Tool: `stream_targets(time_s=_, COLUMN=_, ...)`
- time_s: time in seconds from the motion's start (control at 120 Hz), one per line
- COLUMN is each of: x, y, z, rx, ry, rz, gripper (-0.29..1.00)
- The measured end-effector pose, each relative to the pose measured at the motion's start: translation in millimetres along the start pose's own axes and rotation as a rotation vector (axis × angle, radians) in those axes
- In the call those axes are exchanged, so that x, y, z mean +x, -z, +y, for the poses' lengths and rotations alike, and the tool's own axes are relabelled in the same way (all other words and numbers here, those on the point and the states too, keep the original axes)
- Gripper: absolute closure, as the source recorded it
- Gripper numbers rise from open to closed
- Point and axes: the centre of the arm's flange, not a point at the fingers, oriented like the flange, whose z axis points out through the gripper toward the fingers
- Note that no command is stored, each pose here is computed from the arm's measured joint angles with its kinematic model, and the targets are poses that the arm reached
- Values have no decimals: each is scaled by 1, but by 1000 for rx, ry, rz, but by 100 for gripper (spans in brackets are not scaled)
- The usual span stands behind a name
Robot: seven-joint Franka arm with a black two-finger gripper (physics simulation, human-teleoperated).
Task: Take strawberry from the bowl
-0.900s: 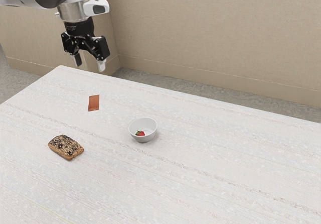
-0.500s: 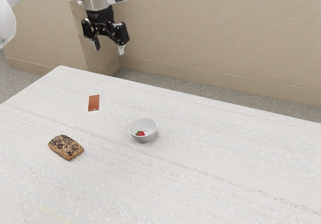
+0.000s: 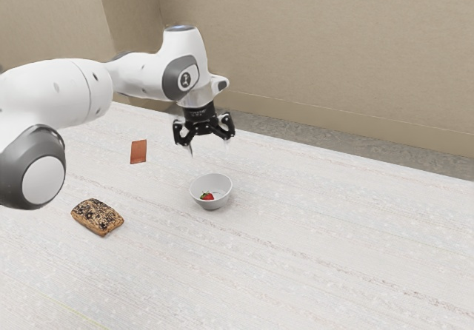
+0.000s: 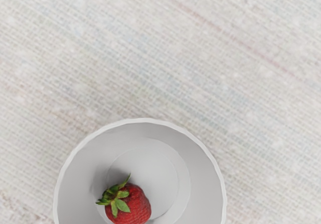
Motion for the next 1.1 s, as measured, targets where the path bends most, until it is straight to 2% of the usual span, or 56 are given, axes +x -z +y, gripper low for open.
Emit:
stream_targets(time_s=0.15, x=-2, y=-41, z=-9, rx=1, ry=135, rz=-31, gripper=0)
stream_targets(time_s=0.3, x=-22, y=-50, z=-14, rx=5, ry=230, rz=-49, gripper=4)
stream_targets(time_s=0.55, x=-27, y=-54, z=-19, rx=10, ry=341, rz=-28, gripper=24)
stream_targets(time_s=0.692, x=-24, y=-72, z=-18, rx=25, ry=385, rz=-28, gripper=31)
stream_targets(time_s=1.1, x=-25, y=-103, z=-21, rx=25, ry=482, rz=-33, gripper=36)
